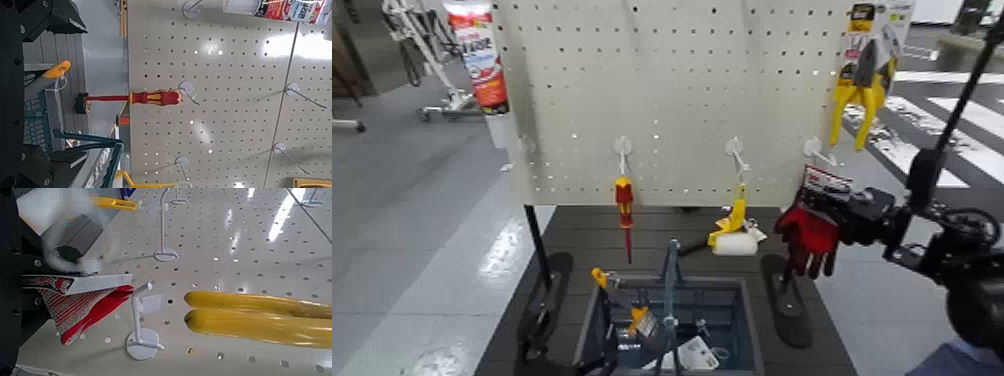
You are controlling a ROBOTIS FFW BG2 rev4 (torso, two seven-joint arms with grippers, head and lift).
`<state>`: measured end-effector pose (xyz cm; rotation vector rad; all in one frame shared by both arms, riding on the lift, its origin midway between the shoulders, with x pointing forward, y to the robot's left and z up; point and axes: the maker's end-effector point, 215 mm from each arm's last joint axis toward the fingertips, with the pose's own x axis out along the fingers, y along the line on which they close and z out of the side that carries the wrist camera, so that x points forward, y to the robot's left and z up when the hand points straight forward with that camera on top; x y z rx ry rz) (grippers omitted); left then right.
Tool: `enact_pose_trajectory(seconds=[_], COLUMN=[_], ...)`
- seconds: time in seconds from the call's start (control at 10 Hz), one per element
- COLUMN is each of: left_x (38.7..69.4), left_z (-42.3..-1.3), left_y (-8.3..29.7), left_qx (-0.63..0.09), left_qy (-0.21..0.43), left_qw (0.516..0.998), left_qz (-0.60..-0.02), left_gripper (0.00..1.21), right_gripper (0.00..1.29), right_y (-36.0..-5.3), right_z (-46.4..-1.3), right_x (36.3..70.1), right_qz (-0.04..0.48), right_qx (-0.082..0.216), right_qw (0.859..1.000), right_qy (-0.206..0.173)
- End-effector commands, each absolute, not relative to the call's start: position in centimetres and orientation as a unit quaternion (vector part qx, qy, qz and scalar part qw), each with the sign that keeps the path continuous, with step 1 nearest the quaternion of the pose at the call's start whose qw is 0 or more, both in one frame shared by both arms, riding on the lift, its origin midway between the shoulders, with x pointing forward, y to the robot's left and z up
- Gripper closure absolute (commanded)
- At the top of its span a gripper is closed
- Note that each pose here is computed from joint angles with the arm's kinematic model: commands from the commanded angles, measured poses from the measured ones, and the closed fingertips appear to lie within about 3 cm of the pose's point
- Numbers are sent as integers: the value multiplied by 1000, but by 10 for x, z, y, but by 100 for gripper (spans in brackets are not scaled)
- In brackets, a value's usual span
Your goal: Put the red colored gloves into the crate.
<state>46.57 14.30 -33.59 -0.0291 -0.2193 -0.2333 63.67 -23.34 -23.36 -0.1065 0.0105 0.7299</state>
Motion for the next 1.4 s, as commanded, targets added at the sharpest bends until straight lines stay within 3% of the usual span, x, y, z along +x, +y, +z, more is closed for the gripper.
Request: enact_pose_trajectory(seconds=[0.1,0.5,0.8,1.4], left_x=[466,465,466,467], left_z=[-336,-336,-336,-337], left_y=[141,140,142,139], left_qx=[-17,-19,-19,-22], left_qy=[-108,-108,-109,-106], left_qw=[987,987,987,987], left_qz=[-116,-117,-115,-116], left_gripper=[17,17,17,17], right_gripper=[112,112,112,112], right_y=[-233,-212,-184,-105], right_z=[-222,-193,-195,-224], right_x=[618,578,554,519], right_qz=[355,363,372,427], right_qx=[-54,-41,3,100], right_qw=[933,931,928,899], right_qy=[0,-16,-20,3])
